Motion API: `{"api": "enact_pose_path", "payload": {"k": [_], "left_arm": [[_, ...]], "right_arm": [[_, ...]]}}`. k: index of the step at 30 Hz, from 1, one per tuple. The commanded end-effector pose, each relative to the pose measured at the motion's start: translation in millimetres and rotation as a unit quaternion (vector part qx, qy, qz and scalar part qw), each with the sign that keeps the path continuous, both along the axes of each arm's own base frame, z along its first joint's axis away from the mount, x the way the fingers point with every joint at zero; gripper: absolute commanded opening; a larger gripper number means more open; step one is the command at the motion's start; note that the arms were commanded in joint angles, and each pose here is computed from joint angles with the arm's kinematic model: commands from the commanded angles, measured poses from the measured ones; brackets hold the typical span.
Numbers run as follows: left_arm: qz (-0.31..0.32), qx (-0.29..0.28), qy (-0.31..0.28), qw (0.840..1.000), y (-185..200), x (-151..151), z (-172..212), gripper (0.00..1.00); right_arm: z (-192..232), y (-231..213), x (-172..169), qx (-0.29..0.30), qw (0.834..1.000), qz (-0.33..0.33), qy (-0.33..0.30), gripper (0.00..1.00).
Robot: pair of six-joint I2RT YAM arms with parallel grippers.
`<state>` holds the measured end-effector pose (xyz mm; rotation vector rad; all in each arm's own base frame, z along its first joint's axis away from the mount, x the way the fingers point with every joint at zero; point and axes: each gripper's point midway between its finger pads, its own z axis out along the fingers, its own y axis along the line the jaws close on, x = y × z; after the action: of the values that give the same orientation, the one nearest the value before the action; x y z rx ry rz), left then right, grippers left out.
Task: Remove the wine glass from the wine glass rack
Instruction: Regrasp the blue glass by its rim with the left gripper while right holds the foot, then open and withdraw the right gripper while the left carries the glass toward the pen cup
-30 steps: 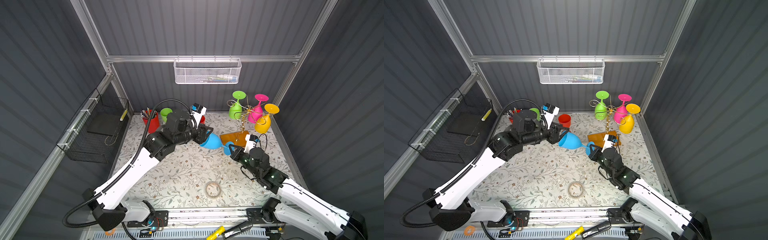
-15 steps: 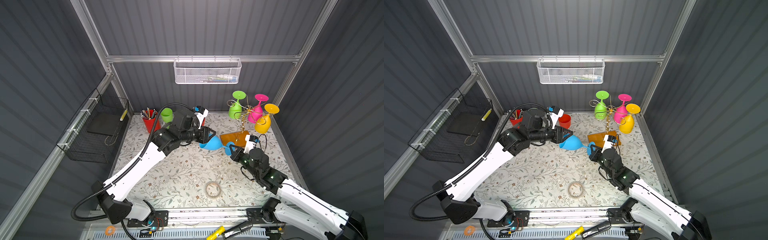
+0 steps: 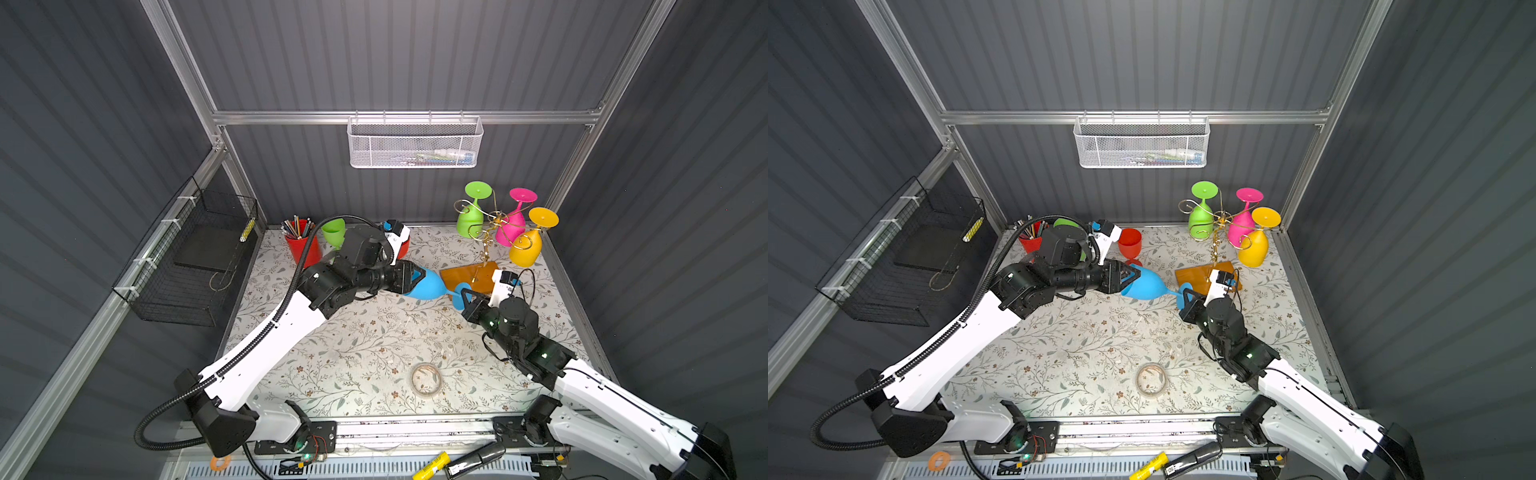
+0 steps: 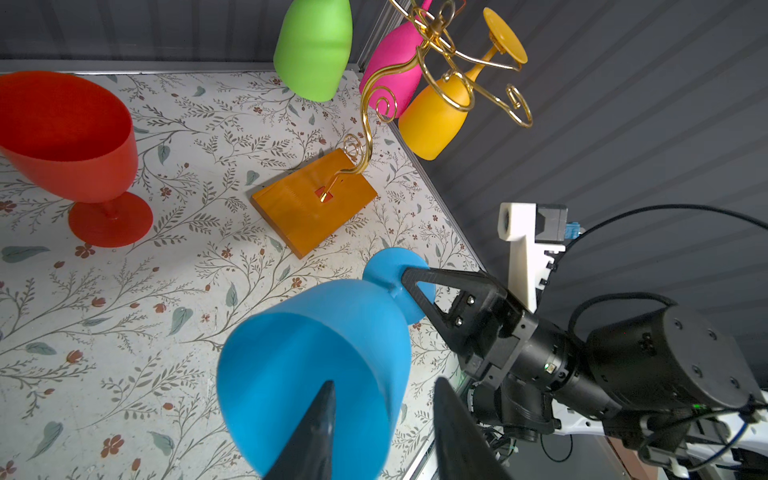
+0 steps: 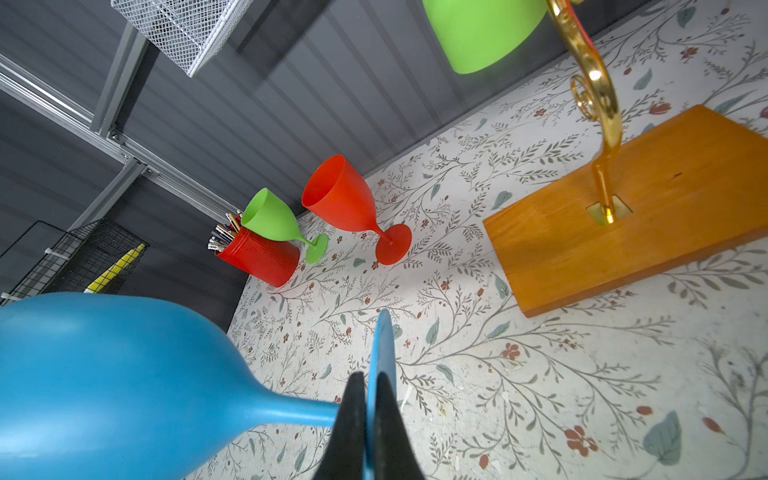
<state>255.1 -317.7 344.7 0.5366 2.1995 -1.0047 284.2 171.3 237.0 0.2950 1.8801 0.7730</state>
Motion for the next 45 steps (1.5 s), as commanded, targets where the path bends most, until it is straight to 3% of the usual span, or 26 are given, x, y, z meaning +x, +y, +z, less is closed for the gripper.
{"api": "enact_pose_path", "payload": {"k": [1,11,24,27,29,34,36,45], "left_arm": [[-0.005,-0.002,0.022,1.0,1.0,-4.5,-8.3,0.4],[-0.019,-0.019,0.041,0.999,-15.5,0.8,-16.3,0.37],[-0.031,-0.006,0.046,0.998,-25.0,7.1,-20.5,0.0],[-0.014,0.01,0.031,0.999,-19.9,14.2,-15.9,0.0],[-0.011,0.015,0.024,1.0,-17.5,16.7,-10.4,0.0],[-0.003,0.02,0.006,1.0,-6.8,24.8,7.2,0.0],[-0.002,0.015,0.0,1.0,-1.7,29.7,16.1,0.0],[0.061,0.029,-0.017,0.998,51.6,80.9,41.6,0.0]], "right_arm": [[6.1,-2.7,1.1,0.0,1.0,-0.006,-0.016,0.0],[2.7,-1.1,2.7,-0.005,1.0,-0.005,-0.014,0.0],[0.9,-1.3,3.9,-0.021,1.0,-0.005,-0.016,0.0],[0.9,0.9,4.7,-0.036,0.999,0.0,-0.015,0.0],[4.0,1.8,5.5,-0.046,0.999,0.002,-0.021,0.09],[20.2,6.5,4.3,-0.077,0.995,0.021,-0.062,0.51],[21.9,4.5,4.4,-0.093,0.993,0.018,-0.072,0.63],[18.3,14.7,-0.5,-0.15,0.981,0.054,-0.111,0.82]]}}
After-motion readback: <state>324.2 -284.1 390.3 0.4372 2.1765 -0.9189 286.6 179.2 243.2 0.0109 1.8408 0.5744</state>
